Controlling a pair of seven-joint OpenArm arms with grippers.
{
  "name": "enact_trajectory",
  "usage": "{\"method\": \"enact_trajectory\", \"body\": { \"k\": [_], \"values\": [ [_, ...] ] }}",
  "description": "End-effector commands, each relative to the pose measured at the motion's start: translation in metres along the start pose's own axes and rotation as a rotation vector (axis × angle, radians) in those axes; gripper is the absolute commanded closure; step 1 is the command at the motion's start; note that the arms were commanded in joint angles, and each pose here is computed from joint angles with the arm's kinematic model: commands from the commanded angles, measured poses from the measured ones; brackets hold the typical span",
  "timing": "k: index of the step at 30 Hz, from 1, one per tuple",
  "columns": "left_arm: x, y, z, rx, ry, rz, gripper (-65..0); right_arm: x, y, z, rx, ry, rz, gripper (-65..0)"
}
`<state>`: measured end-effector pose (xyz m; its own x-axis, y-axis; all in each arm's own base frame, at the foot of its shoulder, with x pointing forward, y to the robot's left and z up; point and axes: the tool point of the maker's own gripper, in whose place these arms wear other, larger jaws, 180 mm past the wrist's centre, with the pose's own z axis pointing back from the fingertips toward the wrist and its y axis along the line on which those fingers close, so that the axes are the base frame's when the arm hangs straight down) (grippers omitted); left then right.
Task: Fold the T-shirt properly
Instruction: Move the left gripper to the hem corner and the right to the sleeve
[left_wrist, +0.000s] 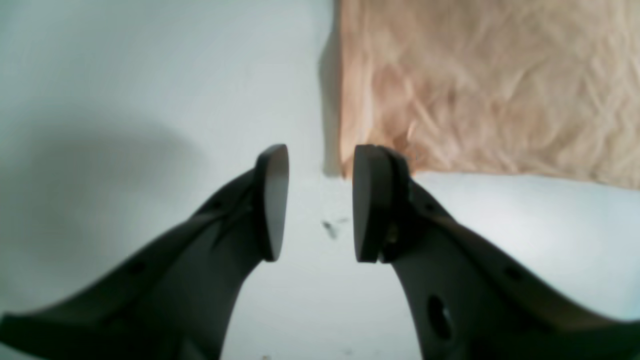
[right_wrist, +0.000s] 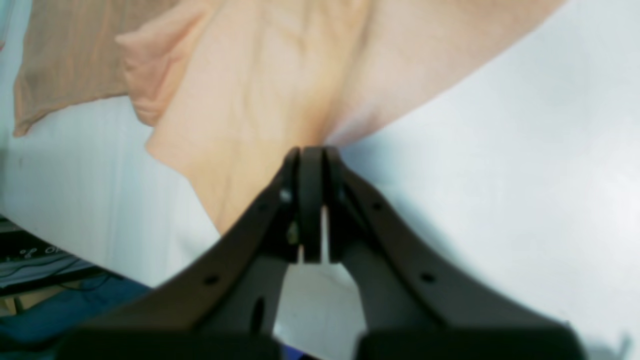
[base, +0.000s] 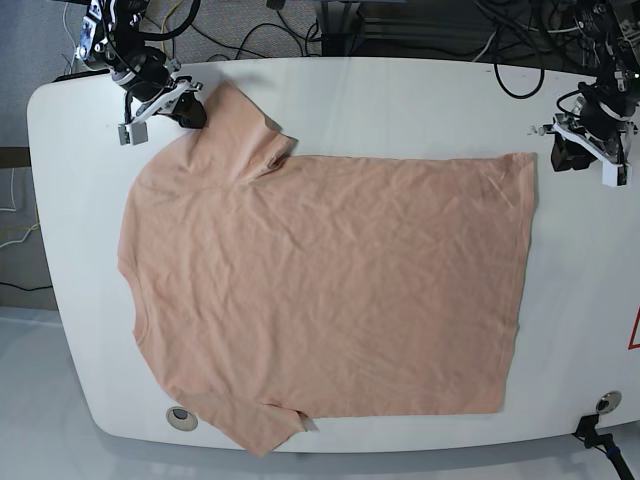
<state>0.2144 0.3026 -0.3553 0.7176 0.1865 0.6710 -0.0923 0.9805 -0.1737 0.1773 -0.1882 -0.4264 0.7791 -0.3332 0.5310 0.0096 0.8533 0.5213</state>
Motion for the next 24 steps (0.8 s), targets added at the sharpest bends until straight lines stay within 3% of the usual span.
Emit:
{"method": "enact_trajectory", "body": {
  "k": [1,24],
  "values": [
    [0.008,0.007,-0.001,-0.029,-0.012,0.030,-20.9,0.000,-0.004,0.004,-0.020,0.018,0.024,0.0],
    [-0.008,0.016,-0.021,-0.060,0.015,0.153,-20.0,0.009,-0.002,0.005,-0.013,-0.011,0.027,0.0]
  ]
}}
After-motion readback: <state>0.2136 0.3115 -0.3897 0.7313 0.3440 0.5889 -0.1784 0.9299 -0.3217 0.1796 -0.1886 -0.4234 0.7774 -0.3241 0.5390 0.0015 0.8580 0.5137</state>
